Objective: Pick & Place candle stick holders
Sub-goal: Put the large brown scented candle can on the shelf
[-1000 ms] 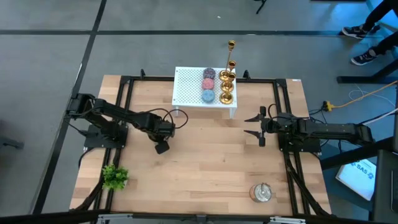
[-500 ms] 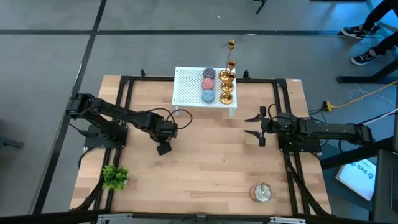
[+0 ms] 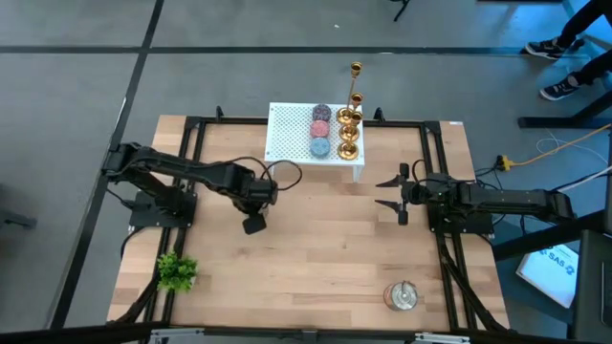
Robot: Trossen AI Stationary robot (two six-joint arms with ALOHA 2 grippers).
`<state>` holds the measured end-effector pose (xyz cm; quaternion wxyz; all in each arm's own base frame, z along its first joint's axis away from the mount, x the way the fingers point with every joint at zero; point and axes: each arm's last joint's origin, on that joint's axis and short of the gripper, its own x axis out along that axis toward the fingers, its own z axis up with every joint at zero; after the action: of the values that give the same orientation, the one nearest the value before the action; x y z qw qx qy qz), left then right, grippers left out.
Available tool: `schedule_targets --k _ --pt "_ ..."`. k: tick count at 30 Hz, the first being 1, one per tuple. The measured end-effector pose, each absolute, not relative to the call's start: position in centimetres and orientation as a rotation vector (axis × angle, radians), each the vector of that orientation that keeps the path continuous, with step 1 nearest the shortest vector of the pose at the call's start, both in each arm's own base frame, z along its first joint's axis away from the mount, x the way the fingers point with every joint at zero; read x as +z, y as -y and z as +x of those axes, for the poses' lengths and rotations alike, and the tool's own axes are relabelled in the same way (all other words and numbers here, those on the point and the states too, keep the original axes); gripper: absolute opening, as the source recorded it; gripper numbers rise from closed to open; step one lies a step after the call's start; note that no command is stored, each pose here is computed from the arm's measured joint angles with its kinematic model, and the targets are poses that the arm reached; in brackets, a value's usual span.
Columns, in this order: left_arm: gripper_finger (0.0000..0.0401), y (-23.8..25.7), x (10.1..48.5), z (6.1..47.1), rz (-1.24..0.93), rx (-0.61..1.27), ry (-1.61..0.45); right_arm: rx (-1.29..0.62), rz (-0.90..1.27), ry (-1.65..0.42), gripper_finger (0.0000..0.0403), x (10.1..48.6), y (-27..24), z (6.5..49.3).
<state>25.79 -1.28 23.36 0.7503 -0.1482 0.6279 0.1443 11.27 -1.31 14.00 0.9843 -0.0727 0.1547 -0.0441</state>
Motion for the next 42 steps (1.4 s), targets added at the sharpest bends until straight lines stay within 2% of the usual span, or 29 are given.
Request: schedule_targets --k 10,15,20,28,42 --pt "0.0354 -2.0 29.5 26.5 -0.316 0.333 -1.308 -0.089 -0.146 -0.311 0.0232 14.0 1.3 11.3" --pt "0.0354 -4.1 32.4 26.9 -0.3 0.334 -1.202 -0.089 -0.146 -0.311 0.0232 14.0 1.3 11.3" --pt "0.0354 -7.0 34.1 27.2 -0.283 0.366 -1.145 -0.089 -0.146 -0.311 0.0232 14.0 1.3 11.3" --pt "0.0354 -12.6 34.7 29.1 -0.22 0.403 -1.158 -0.089 -0.146 -0.311 0.0232 14.0 1.3 11.3" --pt "0.0354 -22.7 32.8 32.0 -0.178 0.515 -1.23 -0.088 -0.146 -0.311 0.0232 14.0 1.3 11.3"
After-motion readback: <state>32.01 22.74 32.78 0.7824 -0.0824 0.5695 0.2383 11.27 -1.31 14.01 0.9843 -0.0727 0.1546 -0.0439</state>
